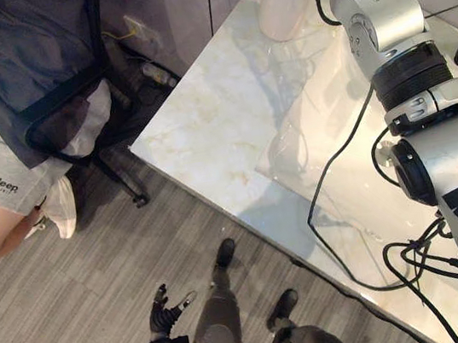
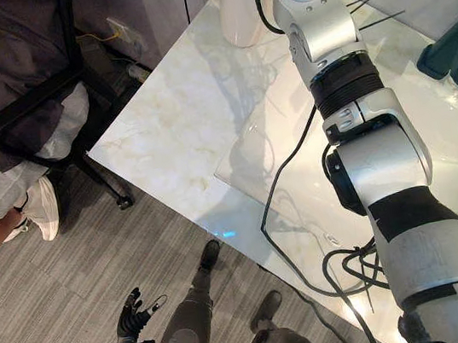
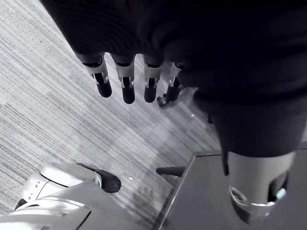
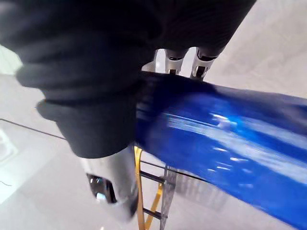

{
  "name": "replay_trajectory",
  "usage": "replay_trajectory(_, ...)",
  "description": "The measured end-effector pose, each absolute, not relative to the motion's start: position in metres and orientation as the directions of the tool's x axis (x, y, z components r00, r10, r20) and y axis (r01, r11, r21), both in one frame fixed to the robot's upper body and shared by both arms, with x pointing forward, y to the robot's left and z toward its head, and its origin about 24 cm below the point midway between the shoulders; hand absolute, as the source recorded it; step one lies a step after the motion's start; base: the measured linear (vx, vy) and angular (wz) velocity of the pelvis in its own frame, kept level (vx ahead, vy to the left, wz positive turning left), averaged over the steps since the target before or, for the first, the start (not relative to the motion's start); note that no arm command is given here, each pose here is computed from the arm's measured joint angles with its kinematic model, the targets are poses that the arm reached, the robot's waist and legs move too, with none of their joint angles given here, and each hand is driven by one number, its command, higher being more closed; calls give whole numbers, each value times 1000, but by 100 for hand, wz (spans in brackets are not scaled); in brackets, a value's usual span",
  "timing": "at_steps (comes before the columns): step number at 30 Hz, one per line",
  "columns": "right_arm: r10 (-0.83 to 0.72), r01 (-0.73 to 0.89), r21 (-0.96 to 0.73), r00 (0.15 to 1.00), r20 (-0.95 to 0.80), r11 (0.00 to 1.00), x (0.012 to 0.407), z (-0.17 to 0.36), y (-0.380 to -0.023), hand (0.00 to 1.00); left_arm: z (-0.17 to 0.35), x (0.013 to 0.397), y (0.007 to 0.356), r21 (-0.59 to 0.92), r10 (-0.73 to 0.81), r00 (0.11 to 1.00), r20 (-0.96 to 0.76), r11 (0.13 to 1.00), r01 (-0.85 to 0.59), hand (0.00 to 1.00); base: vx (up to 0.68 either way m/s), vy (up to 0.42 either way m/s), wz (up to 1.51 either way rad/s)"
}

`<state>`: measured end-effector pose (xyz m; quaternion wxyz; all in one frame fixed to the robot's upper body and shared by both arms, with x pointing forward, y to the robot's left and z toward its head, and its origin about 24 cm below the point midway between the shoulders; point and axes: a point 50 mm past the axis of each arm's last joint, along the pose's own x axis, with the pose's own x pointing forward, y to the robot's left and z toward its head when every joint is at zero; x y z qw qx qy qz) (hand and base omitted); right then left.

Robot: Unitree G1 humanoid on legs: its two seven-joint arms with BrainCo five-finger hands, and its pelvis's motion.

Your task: Organize washtable

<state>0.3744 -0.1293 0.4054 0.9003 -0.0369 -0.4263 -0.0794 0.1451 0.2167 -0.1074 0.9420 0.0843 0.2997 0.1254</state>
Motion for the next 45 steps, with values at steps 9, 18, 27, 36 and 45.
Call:
replay_trajectory(9,-83,160,-29,646,759,987,378,397,-128,0,-109,144,217,222,292,781,-552,954,-200,0,-22,5,-1)
replay_trajectory(18,-73,194,-57,603,795,979,370,391,-129,0,-114,138,218,224,298,756,-582,953,-204,0,-3,5,-4)
replay_trajectory(27,-4,376,-133,340,940,917,313,397,-176,0,-124,117,229,251,345,687,-639,938,-237,0,-44,5,-17)
replay_trajectory(36,-309,754,121,113,944,646,224,338,-319,0,-138,76,237,277,384,568,-728,923,-268,0,-28,12,-48)
replay_trajectory(45,-888,986,51,119,443,158,126,123,-409,0,-145,64,233,246,391,505,-770,911,-330,0,-9,-1,-18)
